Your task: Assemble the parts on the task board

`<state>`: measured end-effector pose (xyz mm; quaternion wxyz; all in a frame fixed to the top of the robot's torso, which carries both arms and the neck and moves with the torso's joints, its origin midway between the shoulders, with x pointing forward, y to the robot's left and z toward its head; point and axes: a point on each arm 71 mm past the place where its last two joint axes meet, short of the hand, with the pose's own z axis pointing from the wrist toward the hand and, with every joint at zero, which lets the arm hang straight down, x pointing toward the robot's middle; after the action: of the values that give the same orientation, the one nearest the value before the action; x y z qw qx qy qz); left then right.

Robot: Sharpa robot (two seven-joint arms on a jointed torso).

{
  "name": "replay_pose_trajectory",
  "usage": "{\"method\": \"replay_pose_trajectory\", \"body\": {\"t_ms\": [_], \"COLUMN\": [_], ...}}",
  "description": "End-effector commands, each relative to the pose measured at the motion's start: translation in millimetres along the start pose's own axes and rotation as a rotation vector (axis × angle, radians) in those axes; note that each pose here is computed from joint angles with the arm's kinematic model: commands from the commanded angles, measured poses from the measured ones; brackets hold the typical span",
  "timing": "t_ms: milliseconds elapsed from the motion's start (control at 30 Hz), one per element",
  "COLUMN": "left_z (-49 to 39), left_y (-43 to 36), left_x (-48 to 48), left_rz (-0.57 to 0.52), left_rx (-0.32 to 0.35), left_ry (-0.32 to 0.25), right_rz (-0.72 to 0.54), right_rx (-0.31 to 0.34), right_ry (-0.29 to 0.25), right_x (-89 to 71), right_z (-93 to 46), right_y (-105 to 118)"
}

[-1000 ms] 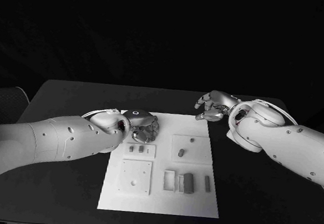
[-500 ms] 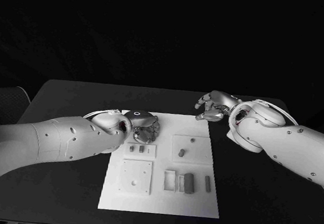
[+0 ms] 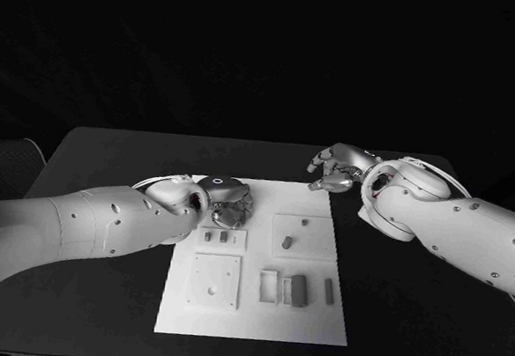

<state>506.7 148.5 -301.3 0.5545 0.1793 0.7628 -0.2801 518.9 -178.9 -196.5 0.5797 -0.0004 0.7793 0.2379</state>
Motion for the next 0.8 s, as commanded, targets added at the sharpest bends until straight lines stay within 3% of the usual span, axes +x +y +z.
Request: {"method": "replay_pose_trajectory", "body": {"t_ms": [33, 800], "left_z": [1.1, 2.6], "left_y": [-1.9, -0.8], "left_x": [3.2, 7.9], "left_rz": [0.0, 0.01], "left_rx": [0.0, -0.024], "left_ry": [0.022, 0.047], "right_rz": [-0.005, -0.005], "right_rx": [-0.009, -0.009], "right_ry": [0.011, 0.012], "right_x": [1.1, 1.3], "right_z": [0.1, 0.3], "right_y": [1.9, 2.1]}}
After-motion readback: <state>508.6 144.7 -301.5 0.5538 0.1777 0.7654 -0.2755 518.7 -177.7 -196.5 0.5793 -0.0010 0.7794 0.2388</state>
